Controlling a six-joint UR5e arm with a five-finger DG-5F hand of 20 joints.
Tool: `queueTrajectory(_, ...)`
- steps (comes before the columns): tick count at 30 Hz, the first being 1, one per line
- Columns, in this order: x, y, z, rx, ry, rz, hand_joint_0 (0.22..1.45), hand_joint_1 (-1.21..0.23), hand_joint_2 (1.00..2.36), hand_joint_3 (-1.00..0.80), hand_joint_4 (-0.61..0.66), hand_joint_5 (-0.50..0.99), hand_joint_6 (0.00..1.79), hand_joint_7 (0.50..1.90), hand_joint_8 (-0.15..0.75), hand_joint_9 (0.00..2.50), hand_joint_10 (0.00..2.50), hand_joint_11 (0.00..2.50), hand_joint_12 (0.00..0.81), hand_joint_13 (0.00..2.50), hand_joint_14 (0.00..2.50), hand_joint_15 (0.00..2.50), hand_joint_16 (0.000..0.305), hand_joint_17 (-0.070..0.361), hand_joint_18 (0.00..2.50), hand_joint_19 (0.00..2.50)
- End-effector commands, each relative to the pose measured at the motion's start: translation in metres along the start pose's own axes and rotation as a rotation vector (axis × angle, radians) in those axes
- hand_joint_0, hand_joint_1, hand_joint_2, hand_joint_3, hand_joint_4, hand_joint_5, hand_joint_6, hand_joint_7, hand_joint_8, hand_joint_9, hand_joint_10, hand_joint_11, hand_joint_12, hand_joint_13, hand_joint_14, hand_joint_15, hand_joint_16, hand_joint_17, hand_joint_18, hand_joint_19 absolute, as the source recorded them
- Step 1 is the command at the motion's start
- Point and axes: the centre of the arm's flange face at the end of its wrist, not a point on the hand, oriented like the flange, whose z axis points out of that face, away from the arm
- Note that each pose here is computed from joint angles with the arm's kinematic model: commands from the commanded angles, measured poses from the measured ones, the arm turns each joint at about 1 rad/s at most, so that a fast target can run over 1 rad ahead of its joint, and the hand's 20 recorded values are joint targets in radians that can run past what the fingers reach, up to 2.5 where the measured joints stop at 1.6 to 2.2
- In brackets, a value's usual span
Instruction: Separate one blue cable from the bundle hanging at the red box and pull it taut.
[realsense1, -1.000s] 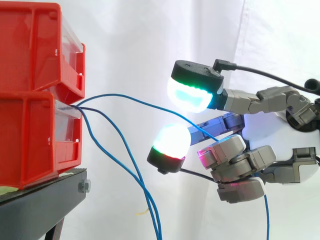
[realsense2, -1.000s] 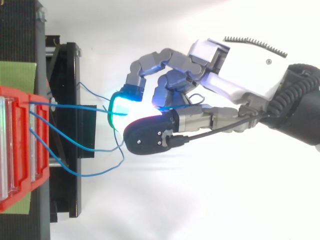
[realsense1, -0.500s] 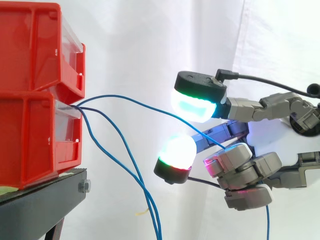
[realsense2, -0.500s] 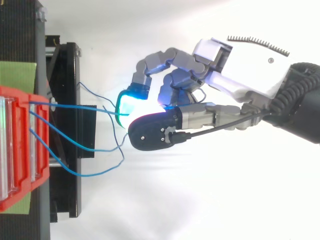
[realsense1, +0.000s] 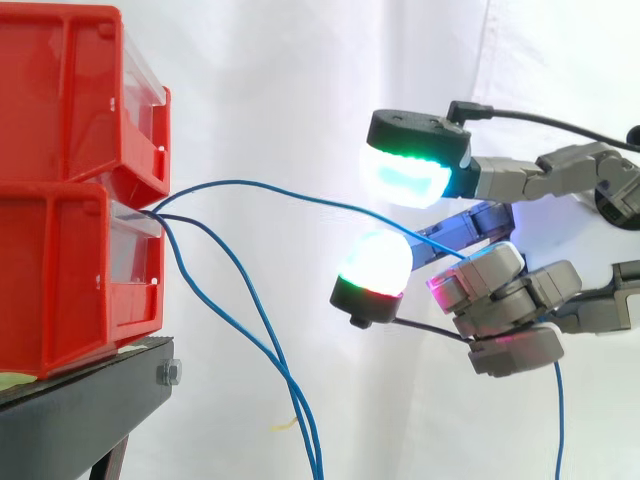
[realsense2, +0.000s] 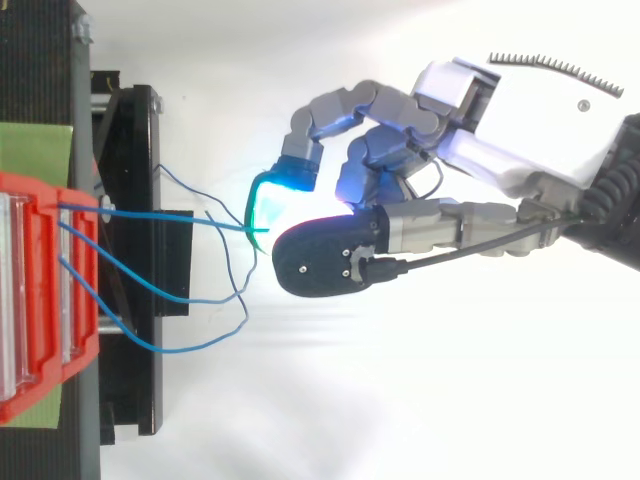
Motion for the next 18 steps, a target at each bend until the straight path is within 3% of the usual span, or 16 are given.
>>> queueTrajectory(1, 0.000, 0.010, 0.001, -0.001, -0.001, 0.001, 0.60, -0.58, 1.01, -0.37, 0.21, -0.19, 0.83, 1.03, 0.354, 0.75, 1.11, 1.29, 0.362, 0.82, 1.86, 1.25, 0.032, 0.072, 1.17, 1.92)
queueTrajectory(7, -0.002, 0.018, 0.000, 0.022, -0.005, -0.015, 0.60, -0.62, 1.02, -0.29, 0.20, -0.19, 0.86, 1.08, 0.352, 0.76, 1.11, 1.29, 0.357, 0.83, 1.85, 1.25, 0.032, 0.072, 1.18, 1.92)
queueTrajectory(13, -0.002, 0.019, 0.002, 0.007, -0.017, -0.006, 0.60, -0.64, 1.02, -0.18, 0.21, -0.20, 0.88, 1.15, 0.355, 0.75, 1.14, 1.29, 0.361, 0.83, 1.85, 1.26, 0.033, 0.073, 1.18, 1.92)
queueTrajectory(18, -0.002, 0.020, 0.002, 0.006, -0.017, -0.006, 0.61, -0.67, 1.02, -0.17, 0.23, -0.20, 0.91, 1.11, 0.348, 0.74, 1.16, 1.28, 0.359, 0.83, 1.84, 1.27, 0.033, 0.074, 1.18, 1.93)
